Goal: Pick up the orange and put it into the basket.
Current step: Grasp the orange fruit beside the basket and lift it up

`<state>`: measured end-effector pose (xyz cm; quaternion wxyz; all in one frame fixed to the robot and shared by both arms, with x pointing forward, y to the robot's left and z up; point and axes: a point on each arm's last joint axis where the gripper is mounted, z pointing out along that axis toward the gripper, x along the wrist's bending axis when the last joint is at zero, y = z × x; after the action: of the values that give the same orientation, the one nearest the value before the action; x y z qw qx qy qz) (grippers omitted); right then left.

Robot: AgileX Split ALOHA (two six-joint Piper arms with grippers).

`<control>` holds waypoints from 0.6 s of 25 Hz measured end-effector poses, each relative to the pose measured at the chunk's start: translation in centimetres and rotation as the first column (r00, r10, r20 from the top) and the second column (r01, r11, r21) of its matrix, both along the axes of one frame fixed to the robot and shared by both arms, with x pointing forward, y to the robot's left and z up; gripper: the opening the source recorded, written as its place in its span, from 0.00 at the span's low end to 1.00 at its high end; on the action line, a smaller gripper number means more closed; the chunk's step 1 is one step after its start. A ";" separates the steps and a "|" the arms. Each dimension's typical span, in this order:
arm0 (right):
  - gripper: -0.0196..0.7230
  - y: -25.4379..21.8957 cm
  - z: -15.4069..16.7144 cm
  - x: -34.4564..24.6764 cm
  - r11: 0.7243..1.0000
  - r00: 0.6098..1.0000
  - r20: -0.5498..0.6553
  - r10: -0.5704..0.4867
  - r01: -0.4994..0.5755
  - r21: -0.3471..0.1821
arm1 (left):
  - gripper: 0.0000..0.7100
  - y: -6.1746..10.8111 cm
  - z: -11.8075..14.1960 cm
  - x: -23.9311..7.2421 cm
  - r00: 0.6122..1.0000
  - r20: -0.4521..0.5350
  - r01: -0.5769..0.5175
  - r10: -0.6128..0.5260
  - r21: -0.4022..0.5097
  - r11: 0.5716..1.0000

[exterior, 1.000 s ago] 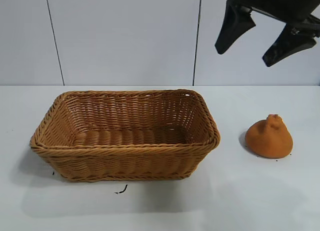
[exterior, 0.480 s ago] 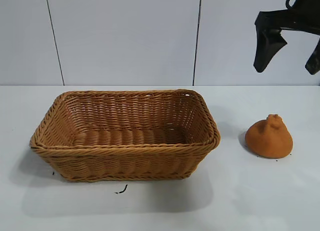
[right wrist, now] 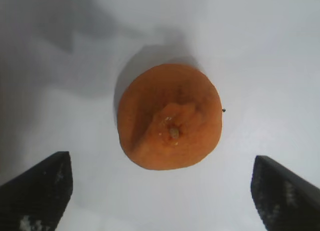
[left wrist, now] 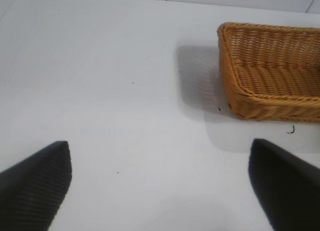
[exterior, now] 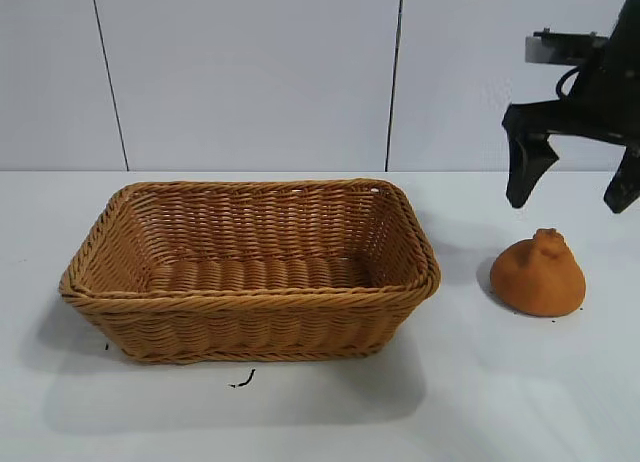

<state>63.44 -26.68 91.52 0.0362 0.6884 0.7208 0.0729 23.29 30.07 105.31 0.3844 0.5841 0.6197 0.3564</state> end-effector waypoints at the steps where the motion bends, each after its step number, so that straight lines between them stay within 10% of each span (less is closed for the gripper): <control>1: 0.96 0.0 -0.4 0.1 1.000 1.000 -0.002 -0.003 0.003 0.000 | 0.98 0.0 0.0 0.0 1.000 0.000 0.000 0.000 0.000 1.000; 7: 0.80 0.0 -1.1 0.3 1.000 1.000 -0.001 -0.017 0.017 0.001 | 0.98 0.0 0.0 0.0 1.000 0.000 0.001 -0.001 -0.001 1.000; 15: 0.20 0.0 -1.1 0.3 1.000 1.000 -0.003 -0.019 0.019 0.004 | 0.98 0.0 0.0 0.0 1.000 0.000 0.001 -0.001 -0.001 1.000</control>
<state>63.73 -26.65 90.40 0.0345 0.6952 0.7142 0.0731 23.29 30.06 105.31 0.3849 0.5841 0.6197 0.3558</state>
